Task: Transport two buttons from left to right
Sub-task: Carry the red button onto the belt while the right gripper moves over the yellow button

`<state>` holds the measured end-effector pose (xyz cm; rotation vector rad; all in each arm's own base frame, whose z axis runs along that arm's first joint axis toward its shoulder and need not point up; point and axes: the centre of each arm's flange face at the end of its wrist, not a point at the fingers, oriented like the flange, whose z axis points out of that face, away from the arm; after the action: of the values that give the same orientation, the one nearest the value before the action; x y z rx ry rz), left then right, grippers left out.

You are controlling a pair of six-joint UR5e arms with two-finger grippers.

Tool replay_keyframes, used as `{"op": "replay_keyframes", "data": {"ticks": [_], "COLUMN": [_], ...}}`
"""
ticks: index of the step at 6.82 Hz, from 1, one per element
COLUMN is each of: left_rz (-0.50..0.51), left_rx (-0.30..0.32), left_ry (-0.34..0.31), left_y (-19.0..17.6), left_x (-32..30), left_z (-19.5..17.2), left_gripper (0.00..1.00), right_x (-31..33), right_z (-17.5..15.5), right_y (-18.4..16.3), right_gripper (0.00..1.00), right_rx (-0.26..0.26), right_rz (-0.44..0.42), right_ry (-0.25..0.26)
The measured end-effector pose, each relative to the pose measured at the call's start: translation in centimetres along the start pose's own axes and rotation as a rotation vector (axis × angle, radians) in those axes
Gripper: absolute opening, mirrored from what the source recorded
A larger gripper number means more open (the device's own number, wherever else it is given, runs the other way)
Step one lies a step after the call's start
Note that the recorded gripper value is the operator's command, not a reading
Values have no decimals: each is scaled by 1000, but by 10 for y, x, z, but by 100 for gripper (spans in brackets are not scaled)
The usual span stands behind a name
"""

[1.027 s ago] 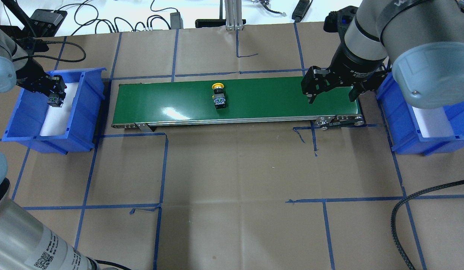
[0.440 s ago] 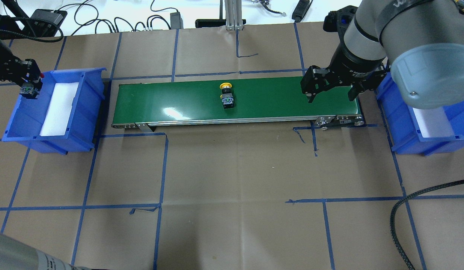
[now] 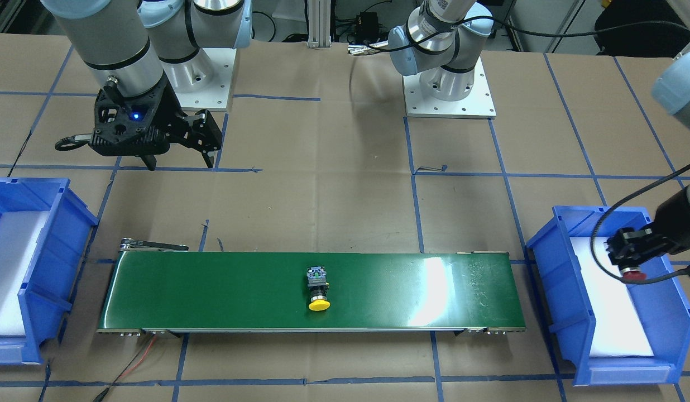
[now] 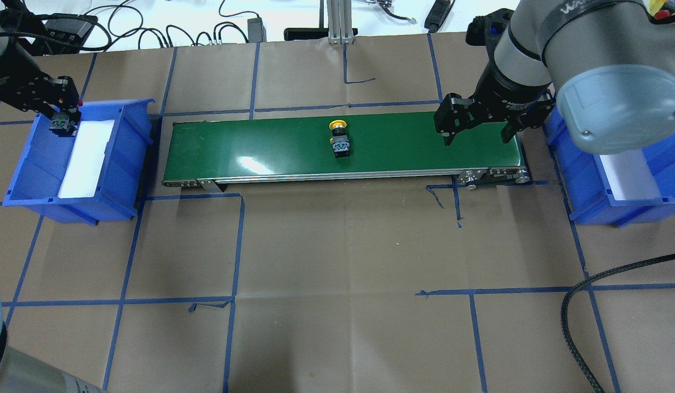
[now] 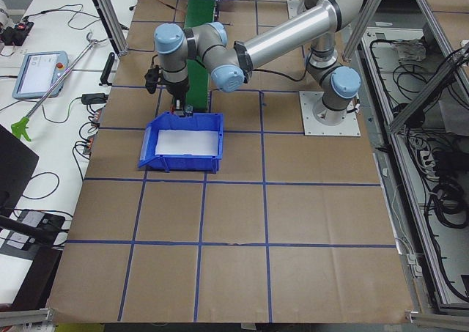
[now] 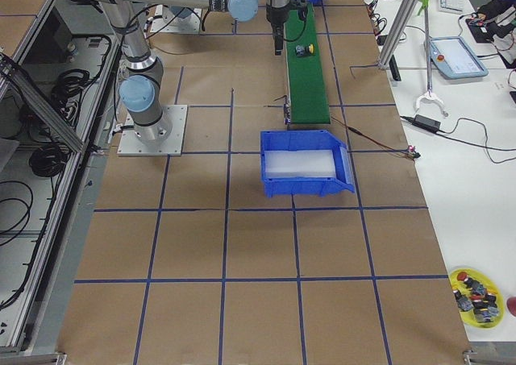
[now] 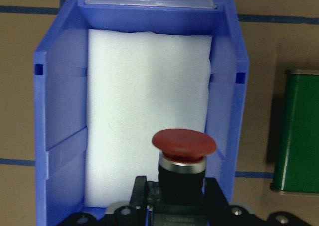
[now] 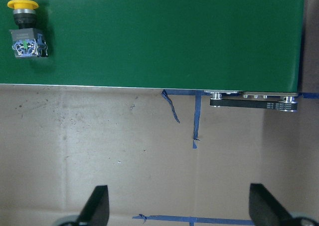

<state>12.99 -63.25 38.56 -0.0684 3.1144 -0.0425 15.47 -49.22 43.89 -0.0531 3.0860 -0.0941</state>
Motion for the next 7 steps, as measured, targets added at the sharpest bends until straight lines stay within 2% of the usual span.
{"op": "replay_keyframes", "data": {"ticks": [4, 7], "left_rz": [-45, -100], "left_rx": [-17, -62], "left_ry": [8, 20], "left_y": [-3, 3], "left_x": [145, 187], "left_z": [9, 42], "left_gripper": [11, 11], "right_x": [0, 1], "right_z": [33, 48], "right_y": [-34, -53], "right_gripper": [100, 100], "right_rx": [48, 104], "right_rz": [20, 22], "right_ry": [-2, -3]}}
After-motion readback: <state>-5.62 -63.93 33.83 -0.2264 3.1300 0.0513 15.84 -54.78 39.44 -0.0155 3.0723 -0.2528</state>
